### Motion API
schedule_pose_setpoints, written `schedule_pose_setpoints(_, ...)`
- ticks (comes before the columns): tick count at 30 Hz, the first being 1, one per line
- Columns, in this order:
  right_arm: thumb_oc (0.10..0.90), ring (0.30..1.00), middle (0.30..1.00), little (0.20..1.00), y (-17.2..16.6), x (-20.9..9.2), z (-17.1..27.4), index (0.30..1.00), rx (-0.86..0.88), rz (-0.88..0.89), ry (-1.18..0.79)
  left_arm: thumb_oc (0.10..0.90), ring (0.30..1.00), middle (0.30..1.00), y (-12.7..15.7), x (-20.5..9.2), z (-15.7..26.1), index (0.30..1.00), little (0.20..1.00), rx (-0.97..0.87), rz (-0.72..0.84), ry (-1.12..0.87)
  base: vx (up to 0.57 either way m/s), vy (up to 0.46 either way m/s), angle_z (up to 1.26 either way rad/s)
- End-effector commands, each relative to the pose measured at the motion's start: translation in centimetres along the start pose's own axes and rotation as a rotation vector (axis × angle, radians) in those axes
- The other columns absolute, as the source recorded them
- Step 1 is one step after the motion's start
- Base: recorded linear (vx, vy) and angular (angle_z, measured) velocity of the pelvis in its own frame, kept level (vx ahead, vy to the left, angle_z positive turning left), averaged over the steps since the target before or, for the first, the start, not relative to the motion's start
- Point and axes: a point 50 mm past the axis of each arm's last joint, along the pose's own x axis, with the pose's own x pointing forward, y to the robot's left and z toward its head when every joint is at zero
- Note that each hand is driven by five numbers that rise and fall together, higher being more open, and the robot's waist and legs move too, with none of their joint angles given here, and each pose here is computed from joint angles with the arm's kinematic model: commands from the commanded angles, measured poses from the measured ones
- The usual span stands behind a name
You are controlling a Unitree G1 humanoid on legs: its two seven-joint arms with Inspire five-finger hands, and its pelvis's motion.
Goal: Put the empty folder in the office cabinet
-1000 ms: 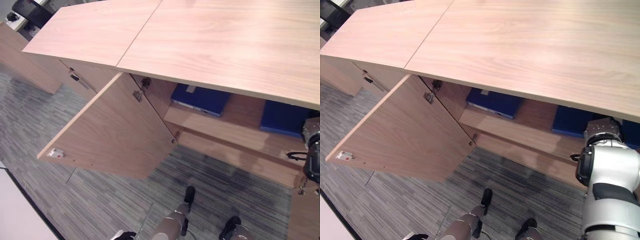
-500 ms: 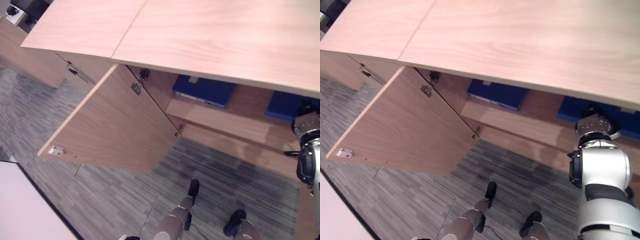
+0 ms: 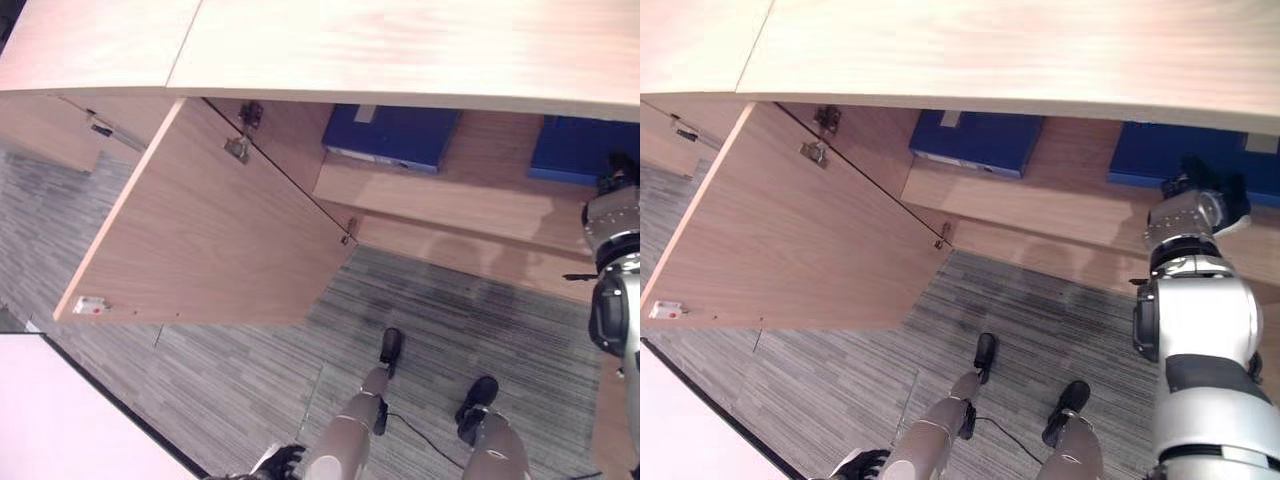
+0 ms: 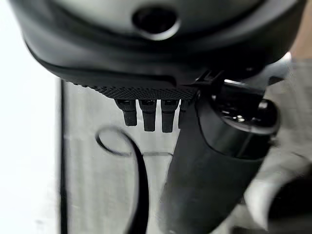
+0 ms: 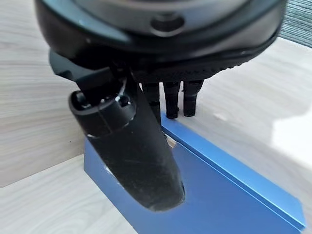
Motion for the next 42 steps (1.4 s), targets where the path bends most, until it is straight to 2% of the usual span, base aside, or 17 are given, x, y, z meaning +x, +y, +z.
schedule_pose_setpoints(1,0.8,0.9,0.9,0.9,4.2,-2.0,8.0,0.9,0.101,0.269,-0.229,0.8,0.9,0.9,2.8,-1.2,-4.6,0.9,0.9,0.11,0.052,0.187,0.0,-0.05,0.17)
schedule_pose_setpoints(7,0.8,0.9,0.9,0.9,2.5,-0.7,6.4,0.9,0.127,0.281,-0.185,0.8,0.9,0.9,3.2,-1.2,-4.5,0.9,0.9,0.118,0.043,0.182,-0.03,-0.032,0.09)
schedule_pose_setpoints(13,0.8,0.9,0.9,0.9,1.2,-0.7,-2.5,0.9,0.077,0.331,-0.011,0.8,0.9,0.9,3.1,-1.0,-4.1,0.9,0.9,0.046,0.052,0.183,0.0,0.022,0.05)
schedule_pose_setpoints(15,0.8,0.9,0.9,0.9,0.7,-1.2,-5.7,0.9,0.063,0.347,0.057,0.8,0.9,0.9,3.2,-1.1,-4.5,0.9,0.9,0.023,0.063,0.205,0.07,0.062,-0.22)
schedule_pose_setpoints(19,0.8,0.9,0.9,0.9,-2.5,-2.8,-13.2,0.9,-0.016,0.369,0.215,0.8,0.9,0.9,2.3,-0.9,-4.4,0.9,0.9,-0.068,0.06,0.223,0.07,0.071,-0.25)
schedule_pose_setpoints(20,0.8,0.9,0.9,0.9,-2.5,-2.8,-13.2,0.9,-0.016,0.369,0.214,0.8,0.9,0.9,2.3,-0.9,-4.4,0.9,0.9,-0.067,0.06,0.222,0.05,0.074,-0.2)
schedule_pose_setpoints(22,0.8,0.9,0.9,0.9,-4.3,-4.8,-17.0,0.9,-0.065,0.428,0.293,0.8,0.9,0.9,1.6,-0.8,-4.2,0.9,0.9,-0.132,0.06,0.231,0.07,0.084,-0.18)
schedule_pose_setpoints(24,0.8,0.9,0.9,0.9,-5.0,-5.4,-17.9,0.9,-0.074,0.442,0.313,0.8,0.9,0.9,1.3,-0.9,-4.5,0.9,0.9,-0.151,0.06,0.245,0.07,0.075,-0.17)
schedule_pose_setpoints(25,0.8,0.9,0.9,0.9,-6.3,-6.8,-19.6,0.9,-0.116,0.498,0.346,0.8,0.9,0.9,1.2,-1.0,-4.7,0.9,0.9,-0.178,0.07,0.26,0.05,0.08,-0.33)
schedule_pose_setpoints(29,0.8,0.9,0.9,0.9,-8.6,-8.8,-21.4,0.9,-0.173,0.577,0.397,0.8,0.9,0.9,1.1,-1.2,-5.3,0.9,0.9,-0.221,0.084,0.283,0.04,0.077,-0.33)
schedule_pose_setpoints(30,0.8,0.9,0.9,0.9,-9.9,-10.0,-21.9,0.9,-0.211,0.648,0.413,0.8,0.9,0.9,1.4,-1.1,-5.2,0.9,0.9,-0.252,0.106,0.282,0.03,0.039,-0.18)
schedule_pose_setpoints(31,0.8,0.9,0.9,0.9,-10.0,-10.1,-21.9,0.9,-0.213,0.647,0.414,0.8,0.9,0.9,1.3,-1.2,-5.2,0.9,0.9,-0.253,0.105,0.284,0.05,0.056,-0.15)
schedule_pose_setpoints(34,0.8,0.9,0.9,0.9,-13.1,-11.2,-22.1,0.9,-0.303,0.725,0.439,0.8,0.9,0.9,2.4,-0.9,-4.5,0.9,0.9,-0.301,0.144,0.258,0.05,0.046,-0.22)
schedule_pose_setpoints(38,0.8,0.9,0.9,0.9,-15.2,-11.8,-22.2,0.9,-0.364,0.756,0.467,0.8,0.9,0.9,2.6,-0.7,-4.1,0.9,0.9,-0.322,0.153,0.243,0.04,0.035,-0.18)
schedule_pose_setpoints(39,0.8,0.9,0.9,0.9,-16.8,-11.8,-22.5,0.9,-0.391,0.735,0.494,0.8,0.9,0.9,2.6,-0.6,-3.9,0.9,0.9,-0.333,0.15,0.236,0.02,0.027,-0.12)
schedule_pose_setpoints(41,0.8,0.9,0.9,0.9,-16.8,-11.8,-22.5,0.9,-0.392,0.735,0.494,0.8,0.9,0.9,2.6,-0.6,-3.9,0.9,0.9,-0.333,0.15,0.237,0.01,0.021,-0.11)
schedule_pose_setpoints(42,0.8,0.9,0.9,0.9,-18.2,-12.3,-22.9,0.9,-0.431,0.743,0.532,0.8,0.9,0.9,2.3,-0.6,-3.9,0.9,0.9,-0.332,0.144,0.241,0.01,0.022,-0.06)
